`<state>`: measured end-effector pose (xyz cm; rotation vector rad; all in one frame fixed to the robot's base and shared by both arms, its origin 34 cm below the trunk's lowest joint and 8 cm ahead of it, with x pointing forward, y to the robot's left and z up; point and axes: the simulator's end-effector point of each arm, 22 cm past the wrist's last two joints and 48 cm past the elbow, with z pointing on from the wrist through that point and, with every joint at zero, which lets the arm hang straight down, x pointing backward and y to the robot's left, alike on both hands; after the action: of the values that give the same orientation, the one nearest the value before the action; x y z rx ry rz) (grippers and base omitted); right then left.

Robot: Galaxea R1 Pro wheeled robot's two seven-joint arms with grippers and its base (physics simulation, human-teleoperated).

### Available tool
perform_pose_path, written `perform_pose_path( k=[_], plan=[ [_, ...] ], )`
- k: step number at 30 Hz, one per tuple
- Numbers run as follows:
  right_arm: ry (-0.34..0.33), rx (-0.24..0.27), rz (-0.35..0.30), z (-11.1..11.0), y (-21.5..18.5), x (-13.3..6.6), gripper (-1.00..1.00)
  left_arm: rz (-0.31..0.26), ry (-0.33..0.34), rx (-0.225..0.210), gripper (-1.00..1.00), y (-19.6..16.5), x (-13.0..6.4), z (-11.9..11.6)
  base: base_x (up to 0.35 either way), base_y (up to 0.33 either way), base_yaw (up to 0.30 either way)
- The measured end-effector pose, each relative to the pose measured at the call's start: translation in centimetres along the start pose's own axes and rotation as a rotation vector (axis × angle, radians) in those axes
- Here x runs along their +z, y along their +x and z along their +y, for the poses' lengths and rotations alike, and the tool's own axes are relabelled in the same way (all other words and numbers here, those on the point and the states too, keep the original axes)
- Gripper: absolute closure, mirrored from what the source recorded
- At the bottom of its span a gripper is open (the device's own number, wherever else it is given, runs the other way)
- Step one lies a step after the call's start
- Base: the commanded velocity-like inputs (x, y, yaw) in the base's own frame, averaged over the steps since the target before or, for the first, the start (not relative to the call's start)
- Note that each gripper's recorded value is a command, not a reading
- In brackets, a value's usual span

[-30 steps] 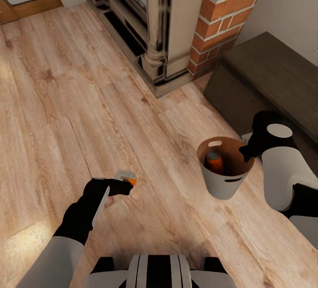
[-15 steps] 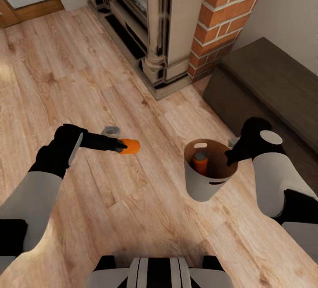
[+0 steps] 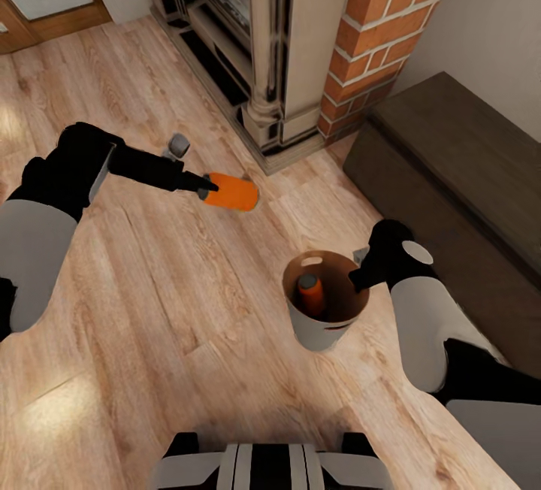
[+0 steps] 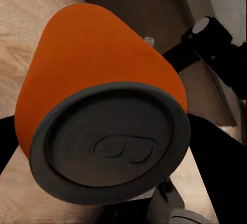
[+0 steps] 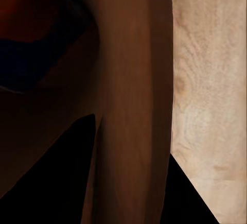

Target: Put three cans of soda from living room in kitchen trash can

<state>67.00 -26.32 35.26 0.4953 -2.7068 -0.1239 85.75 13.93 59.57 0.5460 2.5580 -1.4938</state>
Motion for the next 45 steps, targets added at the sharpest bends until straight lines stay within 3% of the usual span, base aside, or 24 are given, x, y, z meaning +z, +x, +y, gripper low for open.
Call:
perform_pose_path(
  k=[4, 6, 9, 14, 17, 22, 28, 37, 45],
  plan=[
    [0.013, -0.032, -0.019, 1.4, -0.8, -0.7, 1.00, 0.059, 0.055, 0.030, 1.00, -0.4, 2.3, -3.0, 0.000, 0.000, 0.000],
    [-0.005, -0.025, -0.027, 2.3, -1.1, -1.1, 1.00, 0.086, 0.073, 0.044, 1.00, -0.5, 3.7, -4.4, 0.000, 0.000, 0.000],
    [-0.002, -0.046, -0.032, 3.1, -1.5, -1.4, 1.00, 0.183, 0.085, 0.077, 1.00, 0.8, 7.0, -6.2, 0.000, 0.000, 0.000],
    [-0.009, -0.074, -0.043, 5.0, -2.5, -1.7, 1.00, 0.288, 0.103, 0.130, 1.00, 1.8, 10.9, -8.9, 0.000, 0.000, 0.000],
    [0.015, -0.103, -0.043, 5.1, -2.8, -1.9, 1.00, 0.400, 0.068, 0.156, 1.00, 4.4, 12.9, -8.7, 0.000, 0.000, 0.000],
    [0.014, -0.113, -0.049, 5.7, -3.2, -2.2, 1.00, 0.491, 0.071, 0.179, 1.00, 6.5, 15.6, -9.9, 0.000, 0.000, 0.000],
    [0.018, -0.116, -0.051, 5.7, -3.3, -2.3, 1.00, 0.512, 0.061, 0.175, 1.00, 7.1, 16.6, -9.9, 0.000, 0.000, 0.000],
    [0.018, -0.113, -0.064, 5.6, -3.8, -2.9, 1.00, 0.523, 0.002, 0.211, 1.00, 7.4, 18.3, -9.5, 0.000, 0.000, 0.000],
    [0.025, -0.114, -0.087, 5.2, -4.9, -4.2, 1.00, 0.570, -0.041, 0.233, 1.00, 9.1, 19.1, -8.6, 0.000, 0.000, 0.000]
  ],
)
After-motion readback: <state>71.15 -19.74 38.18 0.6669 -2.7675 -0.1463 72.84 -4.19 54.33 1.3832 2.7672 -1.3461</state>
